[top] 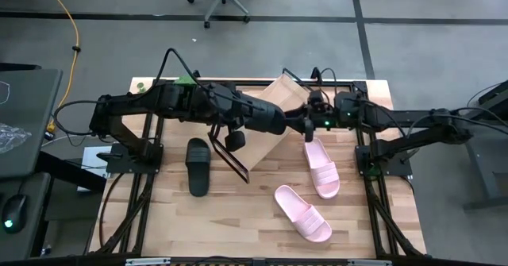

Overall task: Pick and place slides into the shelf
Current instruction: Put the bottom black slide on the shelf

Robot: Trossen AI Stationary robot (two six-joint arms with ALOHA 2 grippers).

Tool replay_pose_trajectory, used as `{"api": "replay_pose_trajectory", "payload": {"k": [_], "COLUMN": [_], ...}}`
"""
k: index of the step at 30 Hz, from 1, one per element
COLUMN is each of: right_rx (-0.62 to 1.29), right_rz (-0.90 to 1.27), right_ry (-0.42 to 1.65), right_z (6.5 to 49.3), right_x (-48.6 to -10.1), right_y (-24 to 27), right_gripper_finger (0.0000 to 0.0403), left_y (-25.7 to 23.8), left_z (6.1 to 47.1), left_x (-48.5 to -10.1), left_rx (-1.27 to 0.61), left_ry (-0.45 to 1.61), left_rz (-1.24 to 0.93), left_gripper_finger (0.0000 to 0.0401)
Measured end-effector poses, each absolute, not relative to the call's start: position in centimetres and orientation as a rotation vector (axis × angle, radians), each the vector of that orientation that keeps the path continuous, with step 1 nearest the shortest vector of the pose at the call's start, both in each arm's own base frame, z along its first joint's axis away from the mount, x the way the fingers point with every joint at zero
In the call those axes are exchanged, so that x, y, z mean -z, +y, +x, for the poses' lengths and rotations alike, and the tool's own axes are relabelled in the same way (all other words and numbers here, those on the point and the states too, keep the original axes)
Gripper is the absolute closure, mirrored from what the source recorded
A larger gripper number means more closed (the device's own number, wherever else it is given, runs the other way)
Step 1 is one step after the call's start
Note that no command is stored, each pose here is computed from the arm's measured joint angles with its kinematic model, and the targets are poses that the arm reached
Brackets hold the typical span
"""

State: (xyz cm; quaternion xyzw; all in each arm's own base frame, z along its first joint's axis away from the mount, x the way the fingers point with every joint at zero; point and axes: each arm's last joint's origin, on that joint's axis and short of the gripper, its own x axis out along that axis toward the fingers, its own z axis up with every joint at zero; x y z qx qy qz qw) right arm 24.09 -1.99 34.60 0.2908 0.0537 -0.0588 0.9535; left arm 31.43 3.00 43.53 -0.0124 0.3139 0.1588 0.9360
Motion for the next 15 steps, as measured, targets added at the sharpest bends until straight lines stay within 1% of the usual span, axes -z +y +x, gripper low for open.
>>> {"api": "replay_pose_trajectory", "payload": {"k": [6, 15], "right_rx": [0.127, 0.124], "right_rz": [0.530, 0.554], "right_ry": [0.157, 0.167], "right_z": [24.61, 24.63], "right_x": [-35.52, -35.48], "right_y": [-2.04, -2.00], "right_gripper_finger": [0.0229, 0.0229], "left_y": [3.01, 2.88], "left_z": [31.63, 31.81], "left_x": [-43.80, -43.99], "left_rx": [-0.327, -0.298], "left_ry": [0.604, 0.578], "left_rz": [-0.045, -0.058], "left_gripper_finger": [0.0401, 0.0401]}}
